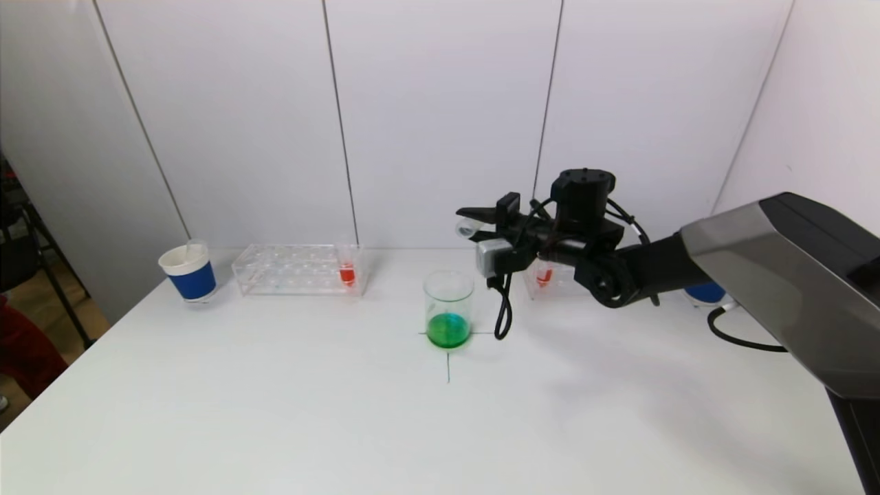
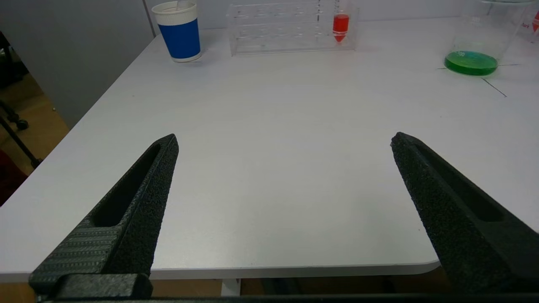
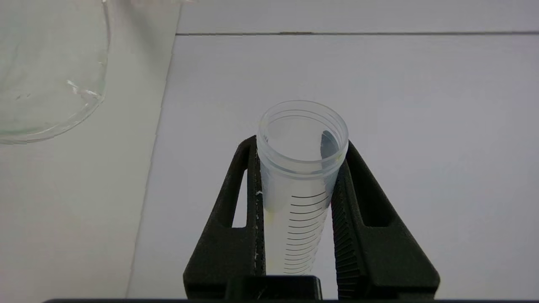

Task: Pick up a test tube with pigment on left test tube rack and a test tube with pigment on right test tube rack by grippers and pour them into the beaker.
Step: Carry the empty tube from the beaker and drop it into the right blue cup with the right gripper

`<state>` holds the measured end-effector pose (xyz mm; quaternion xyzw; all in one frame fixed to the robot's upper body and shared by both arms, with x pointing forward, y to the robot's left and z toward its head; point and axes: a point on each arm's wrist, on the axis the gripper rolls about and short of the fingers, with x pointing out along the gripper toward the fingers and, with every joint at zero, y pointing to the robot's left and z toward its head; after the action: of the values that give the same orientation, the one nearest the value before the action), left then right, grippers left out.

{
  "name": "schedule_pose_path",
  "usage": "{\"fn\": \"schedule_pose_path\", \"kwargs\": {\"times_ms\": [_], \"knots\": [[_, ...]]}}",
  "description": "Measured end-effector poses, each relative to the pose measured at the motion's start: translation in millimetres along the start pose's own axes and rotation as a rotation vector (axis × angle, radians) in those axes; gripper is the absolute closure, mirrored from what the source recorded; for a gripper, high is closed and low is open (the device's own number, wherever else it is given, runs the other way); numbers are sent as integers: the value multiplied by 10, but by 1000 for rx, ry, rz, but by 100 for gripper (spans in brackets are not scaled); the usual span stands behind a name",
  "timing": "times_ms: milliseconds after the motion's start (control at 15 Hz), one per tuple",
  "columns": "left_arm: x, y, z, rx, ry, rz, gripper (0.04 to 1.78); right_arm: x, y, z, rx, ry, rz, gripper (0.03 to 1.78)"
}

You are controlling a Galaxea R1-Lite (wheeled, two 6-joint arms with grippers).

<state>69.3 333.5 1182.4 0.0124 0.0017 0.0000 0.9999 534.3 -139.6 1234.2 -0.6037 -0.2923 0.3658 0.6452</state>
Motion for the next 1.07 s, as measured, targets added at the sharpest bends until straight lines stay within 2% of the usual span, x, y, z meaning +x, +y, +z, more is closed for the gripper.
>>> {"fn": "schedule_pose_path", "kwargs": {"times_ms": [333, 600, 933, 1067], "knots": [[0, 0, 0, -1, 0, 0, 6, -153, -281, -207, 239, 153, -112, 130], [0, 0, 0, -1, 0, 0, 6, -394, -605, -339, 442, 284, -249, 130], [0, 0, 0, -1, 0, 0, 6, -770, -1033, -525, 668, 375, -451, 130], [0, 0, 0, -1, 0, 0, 6, -911, -1164, -530, 778, 407, -497, 130]]}}
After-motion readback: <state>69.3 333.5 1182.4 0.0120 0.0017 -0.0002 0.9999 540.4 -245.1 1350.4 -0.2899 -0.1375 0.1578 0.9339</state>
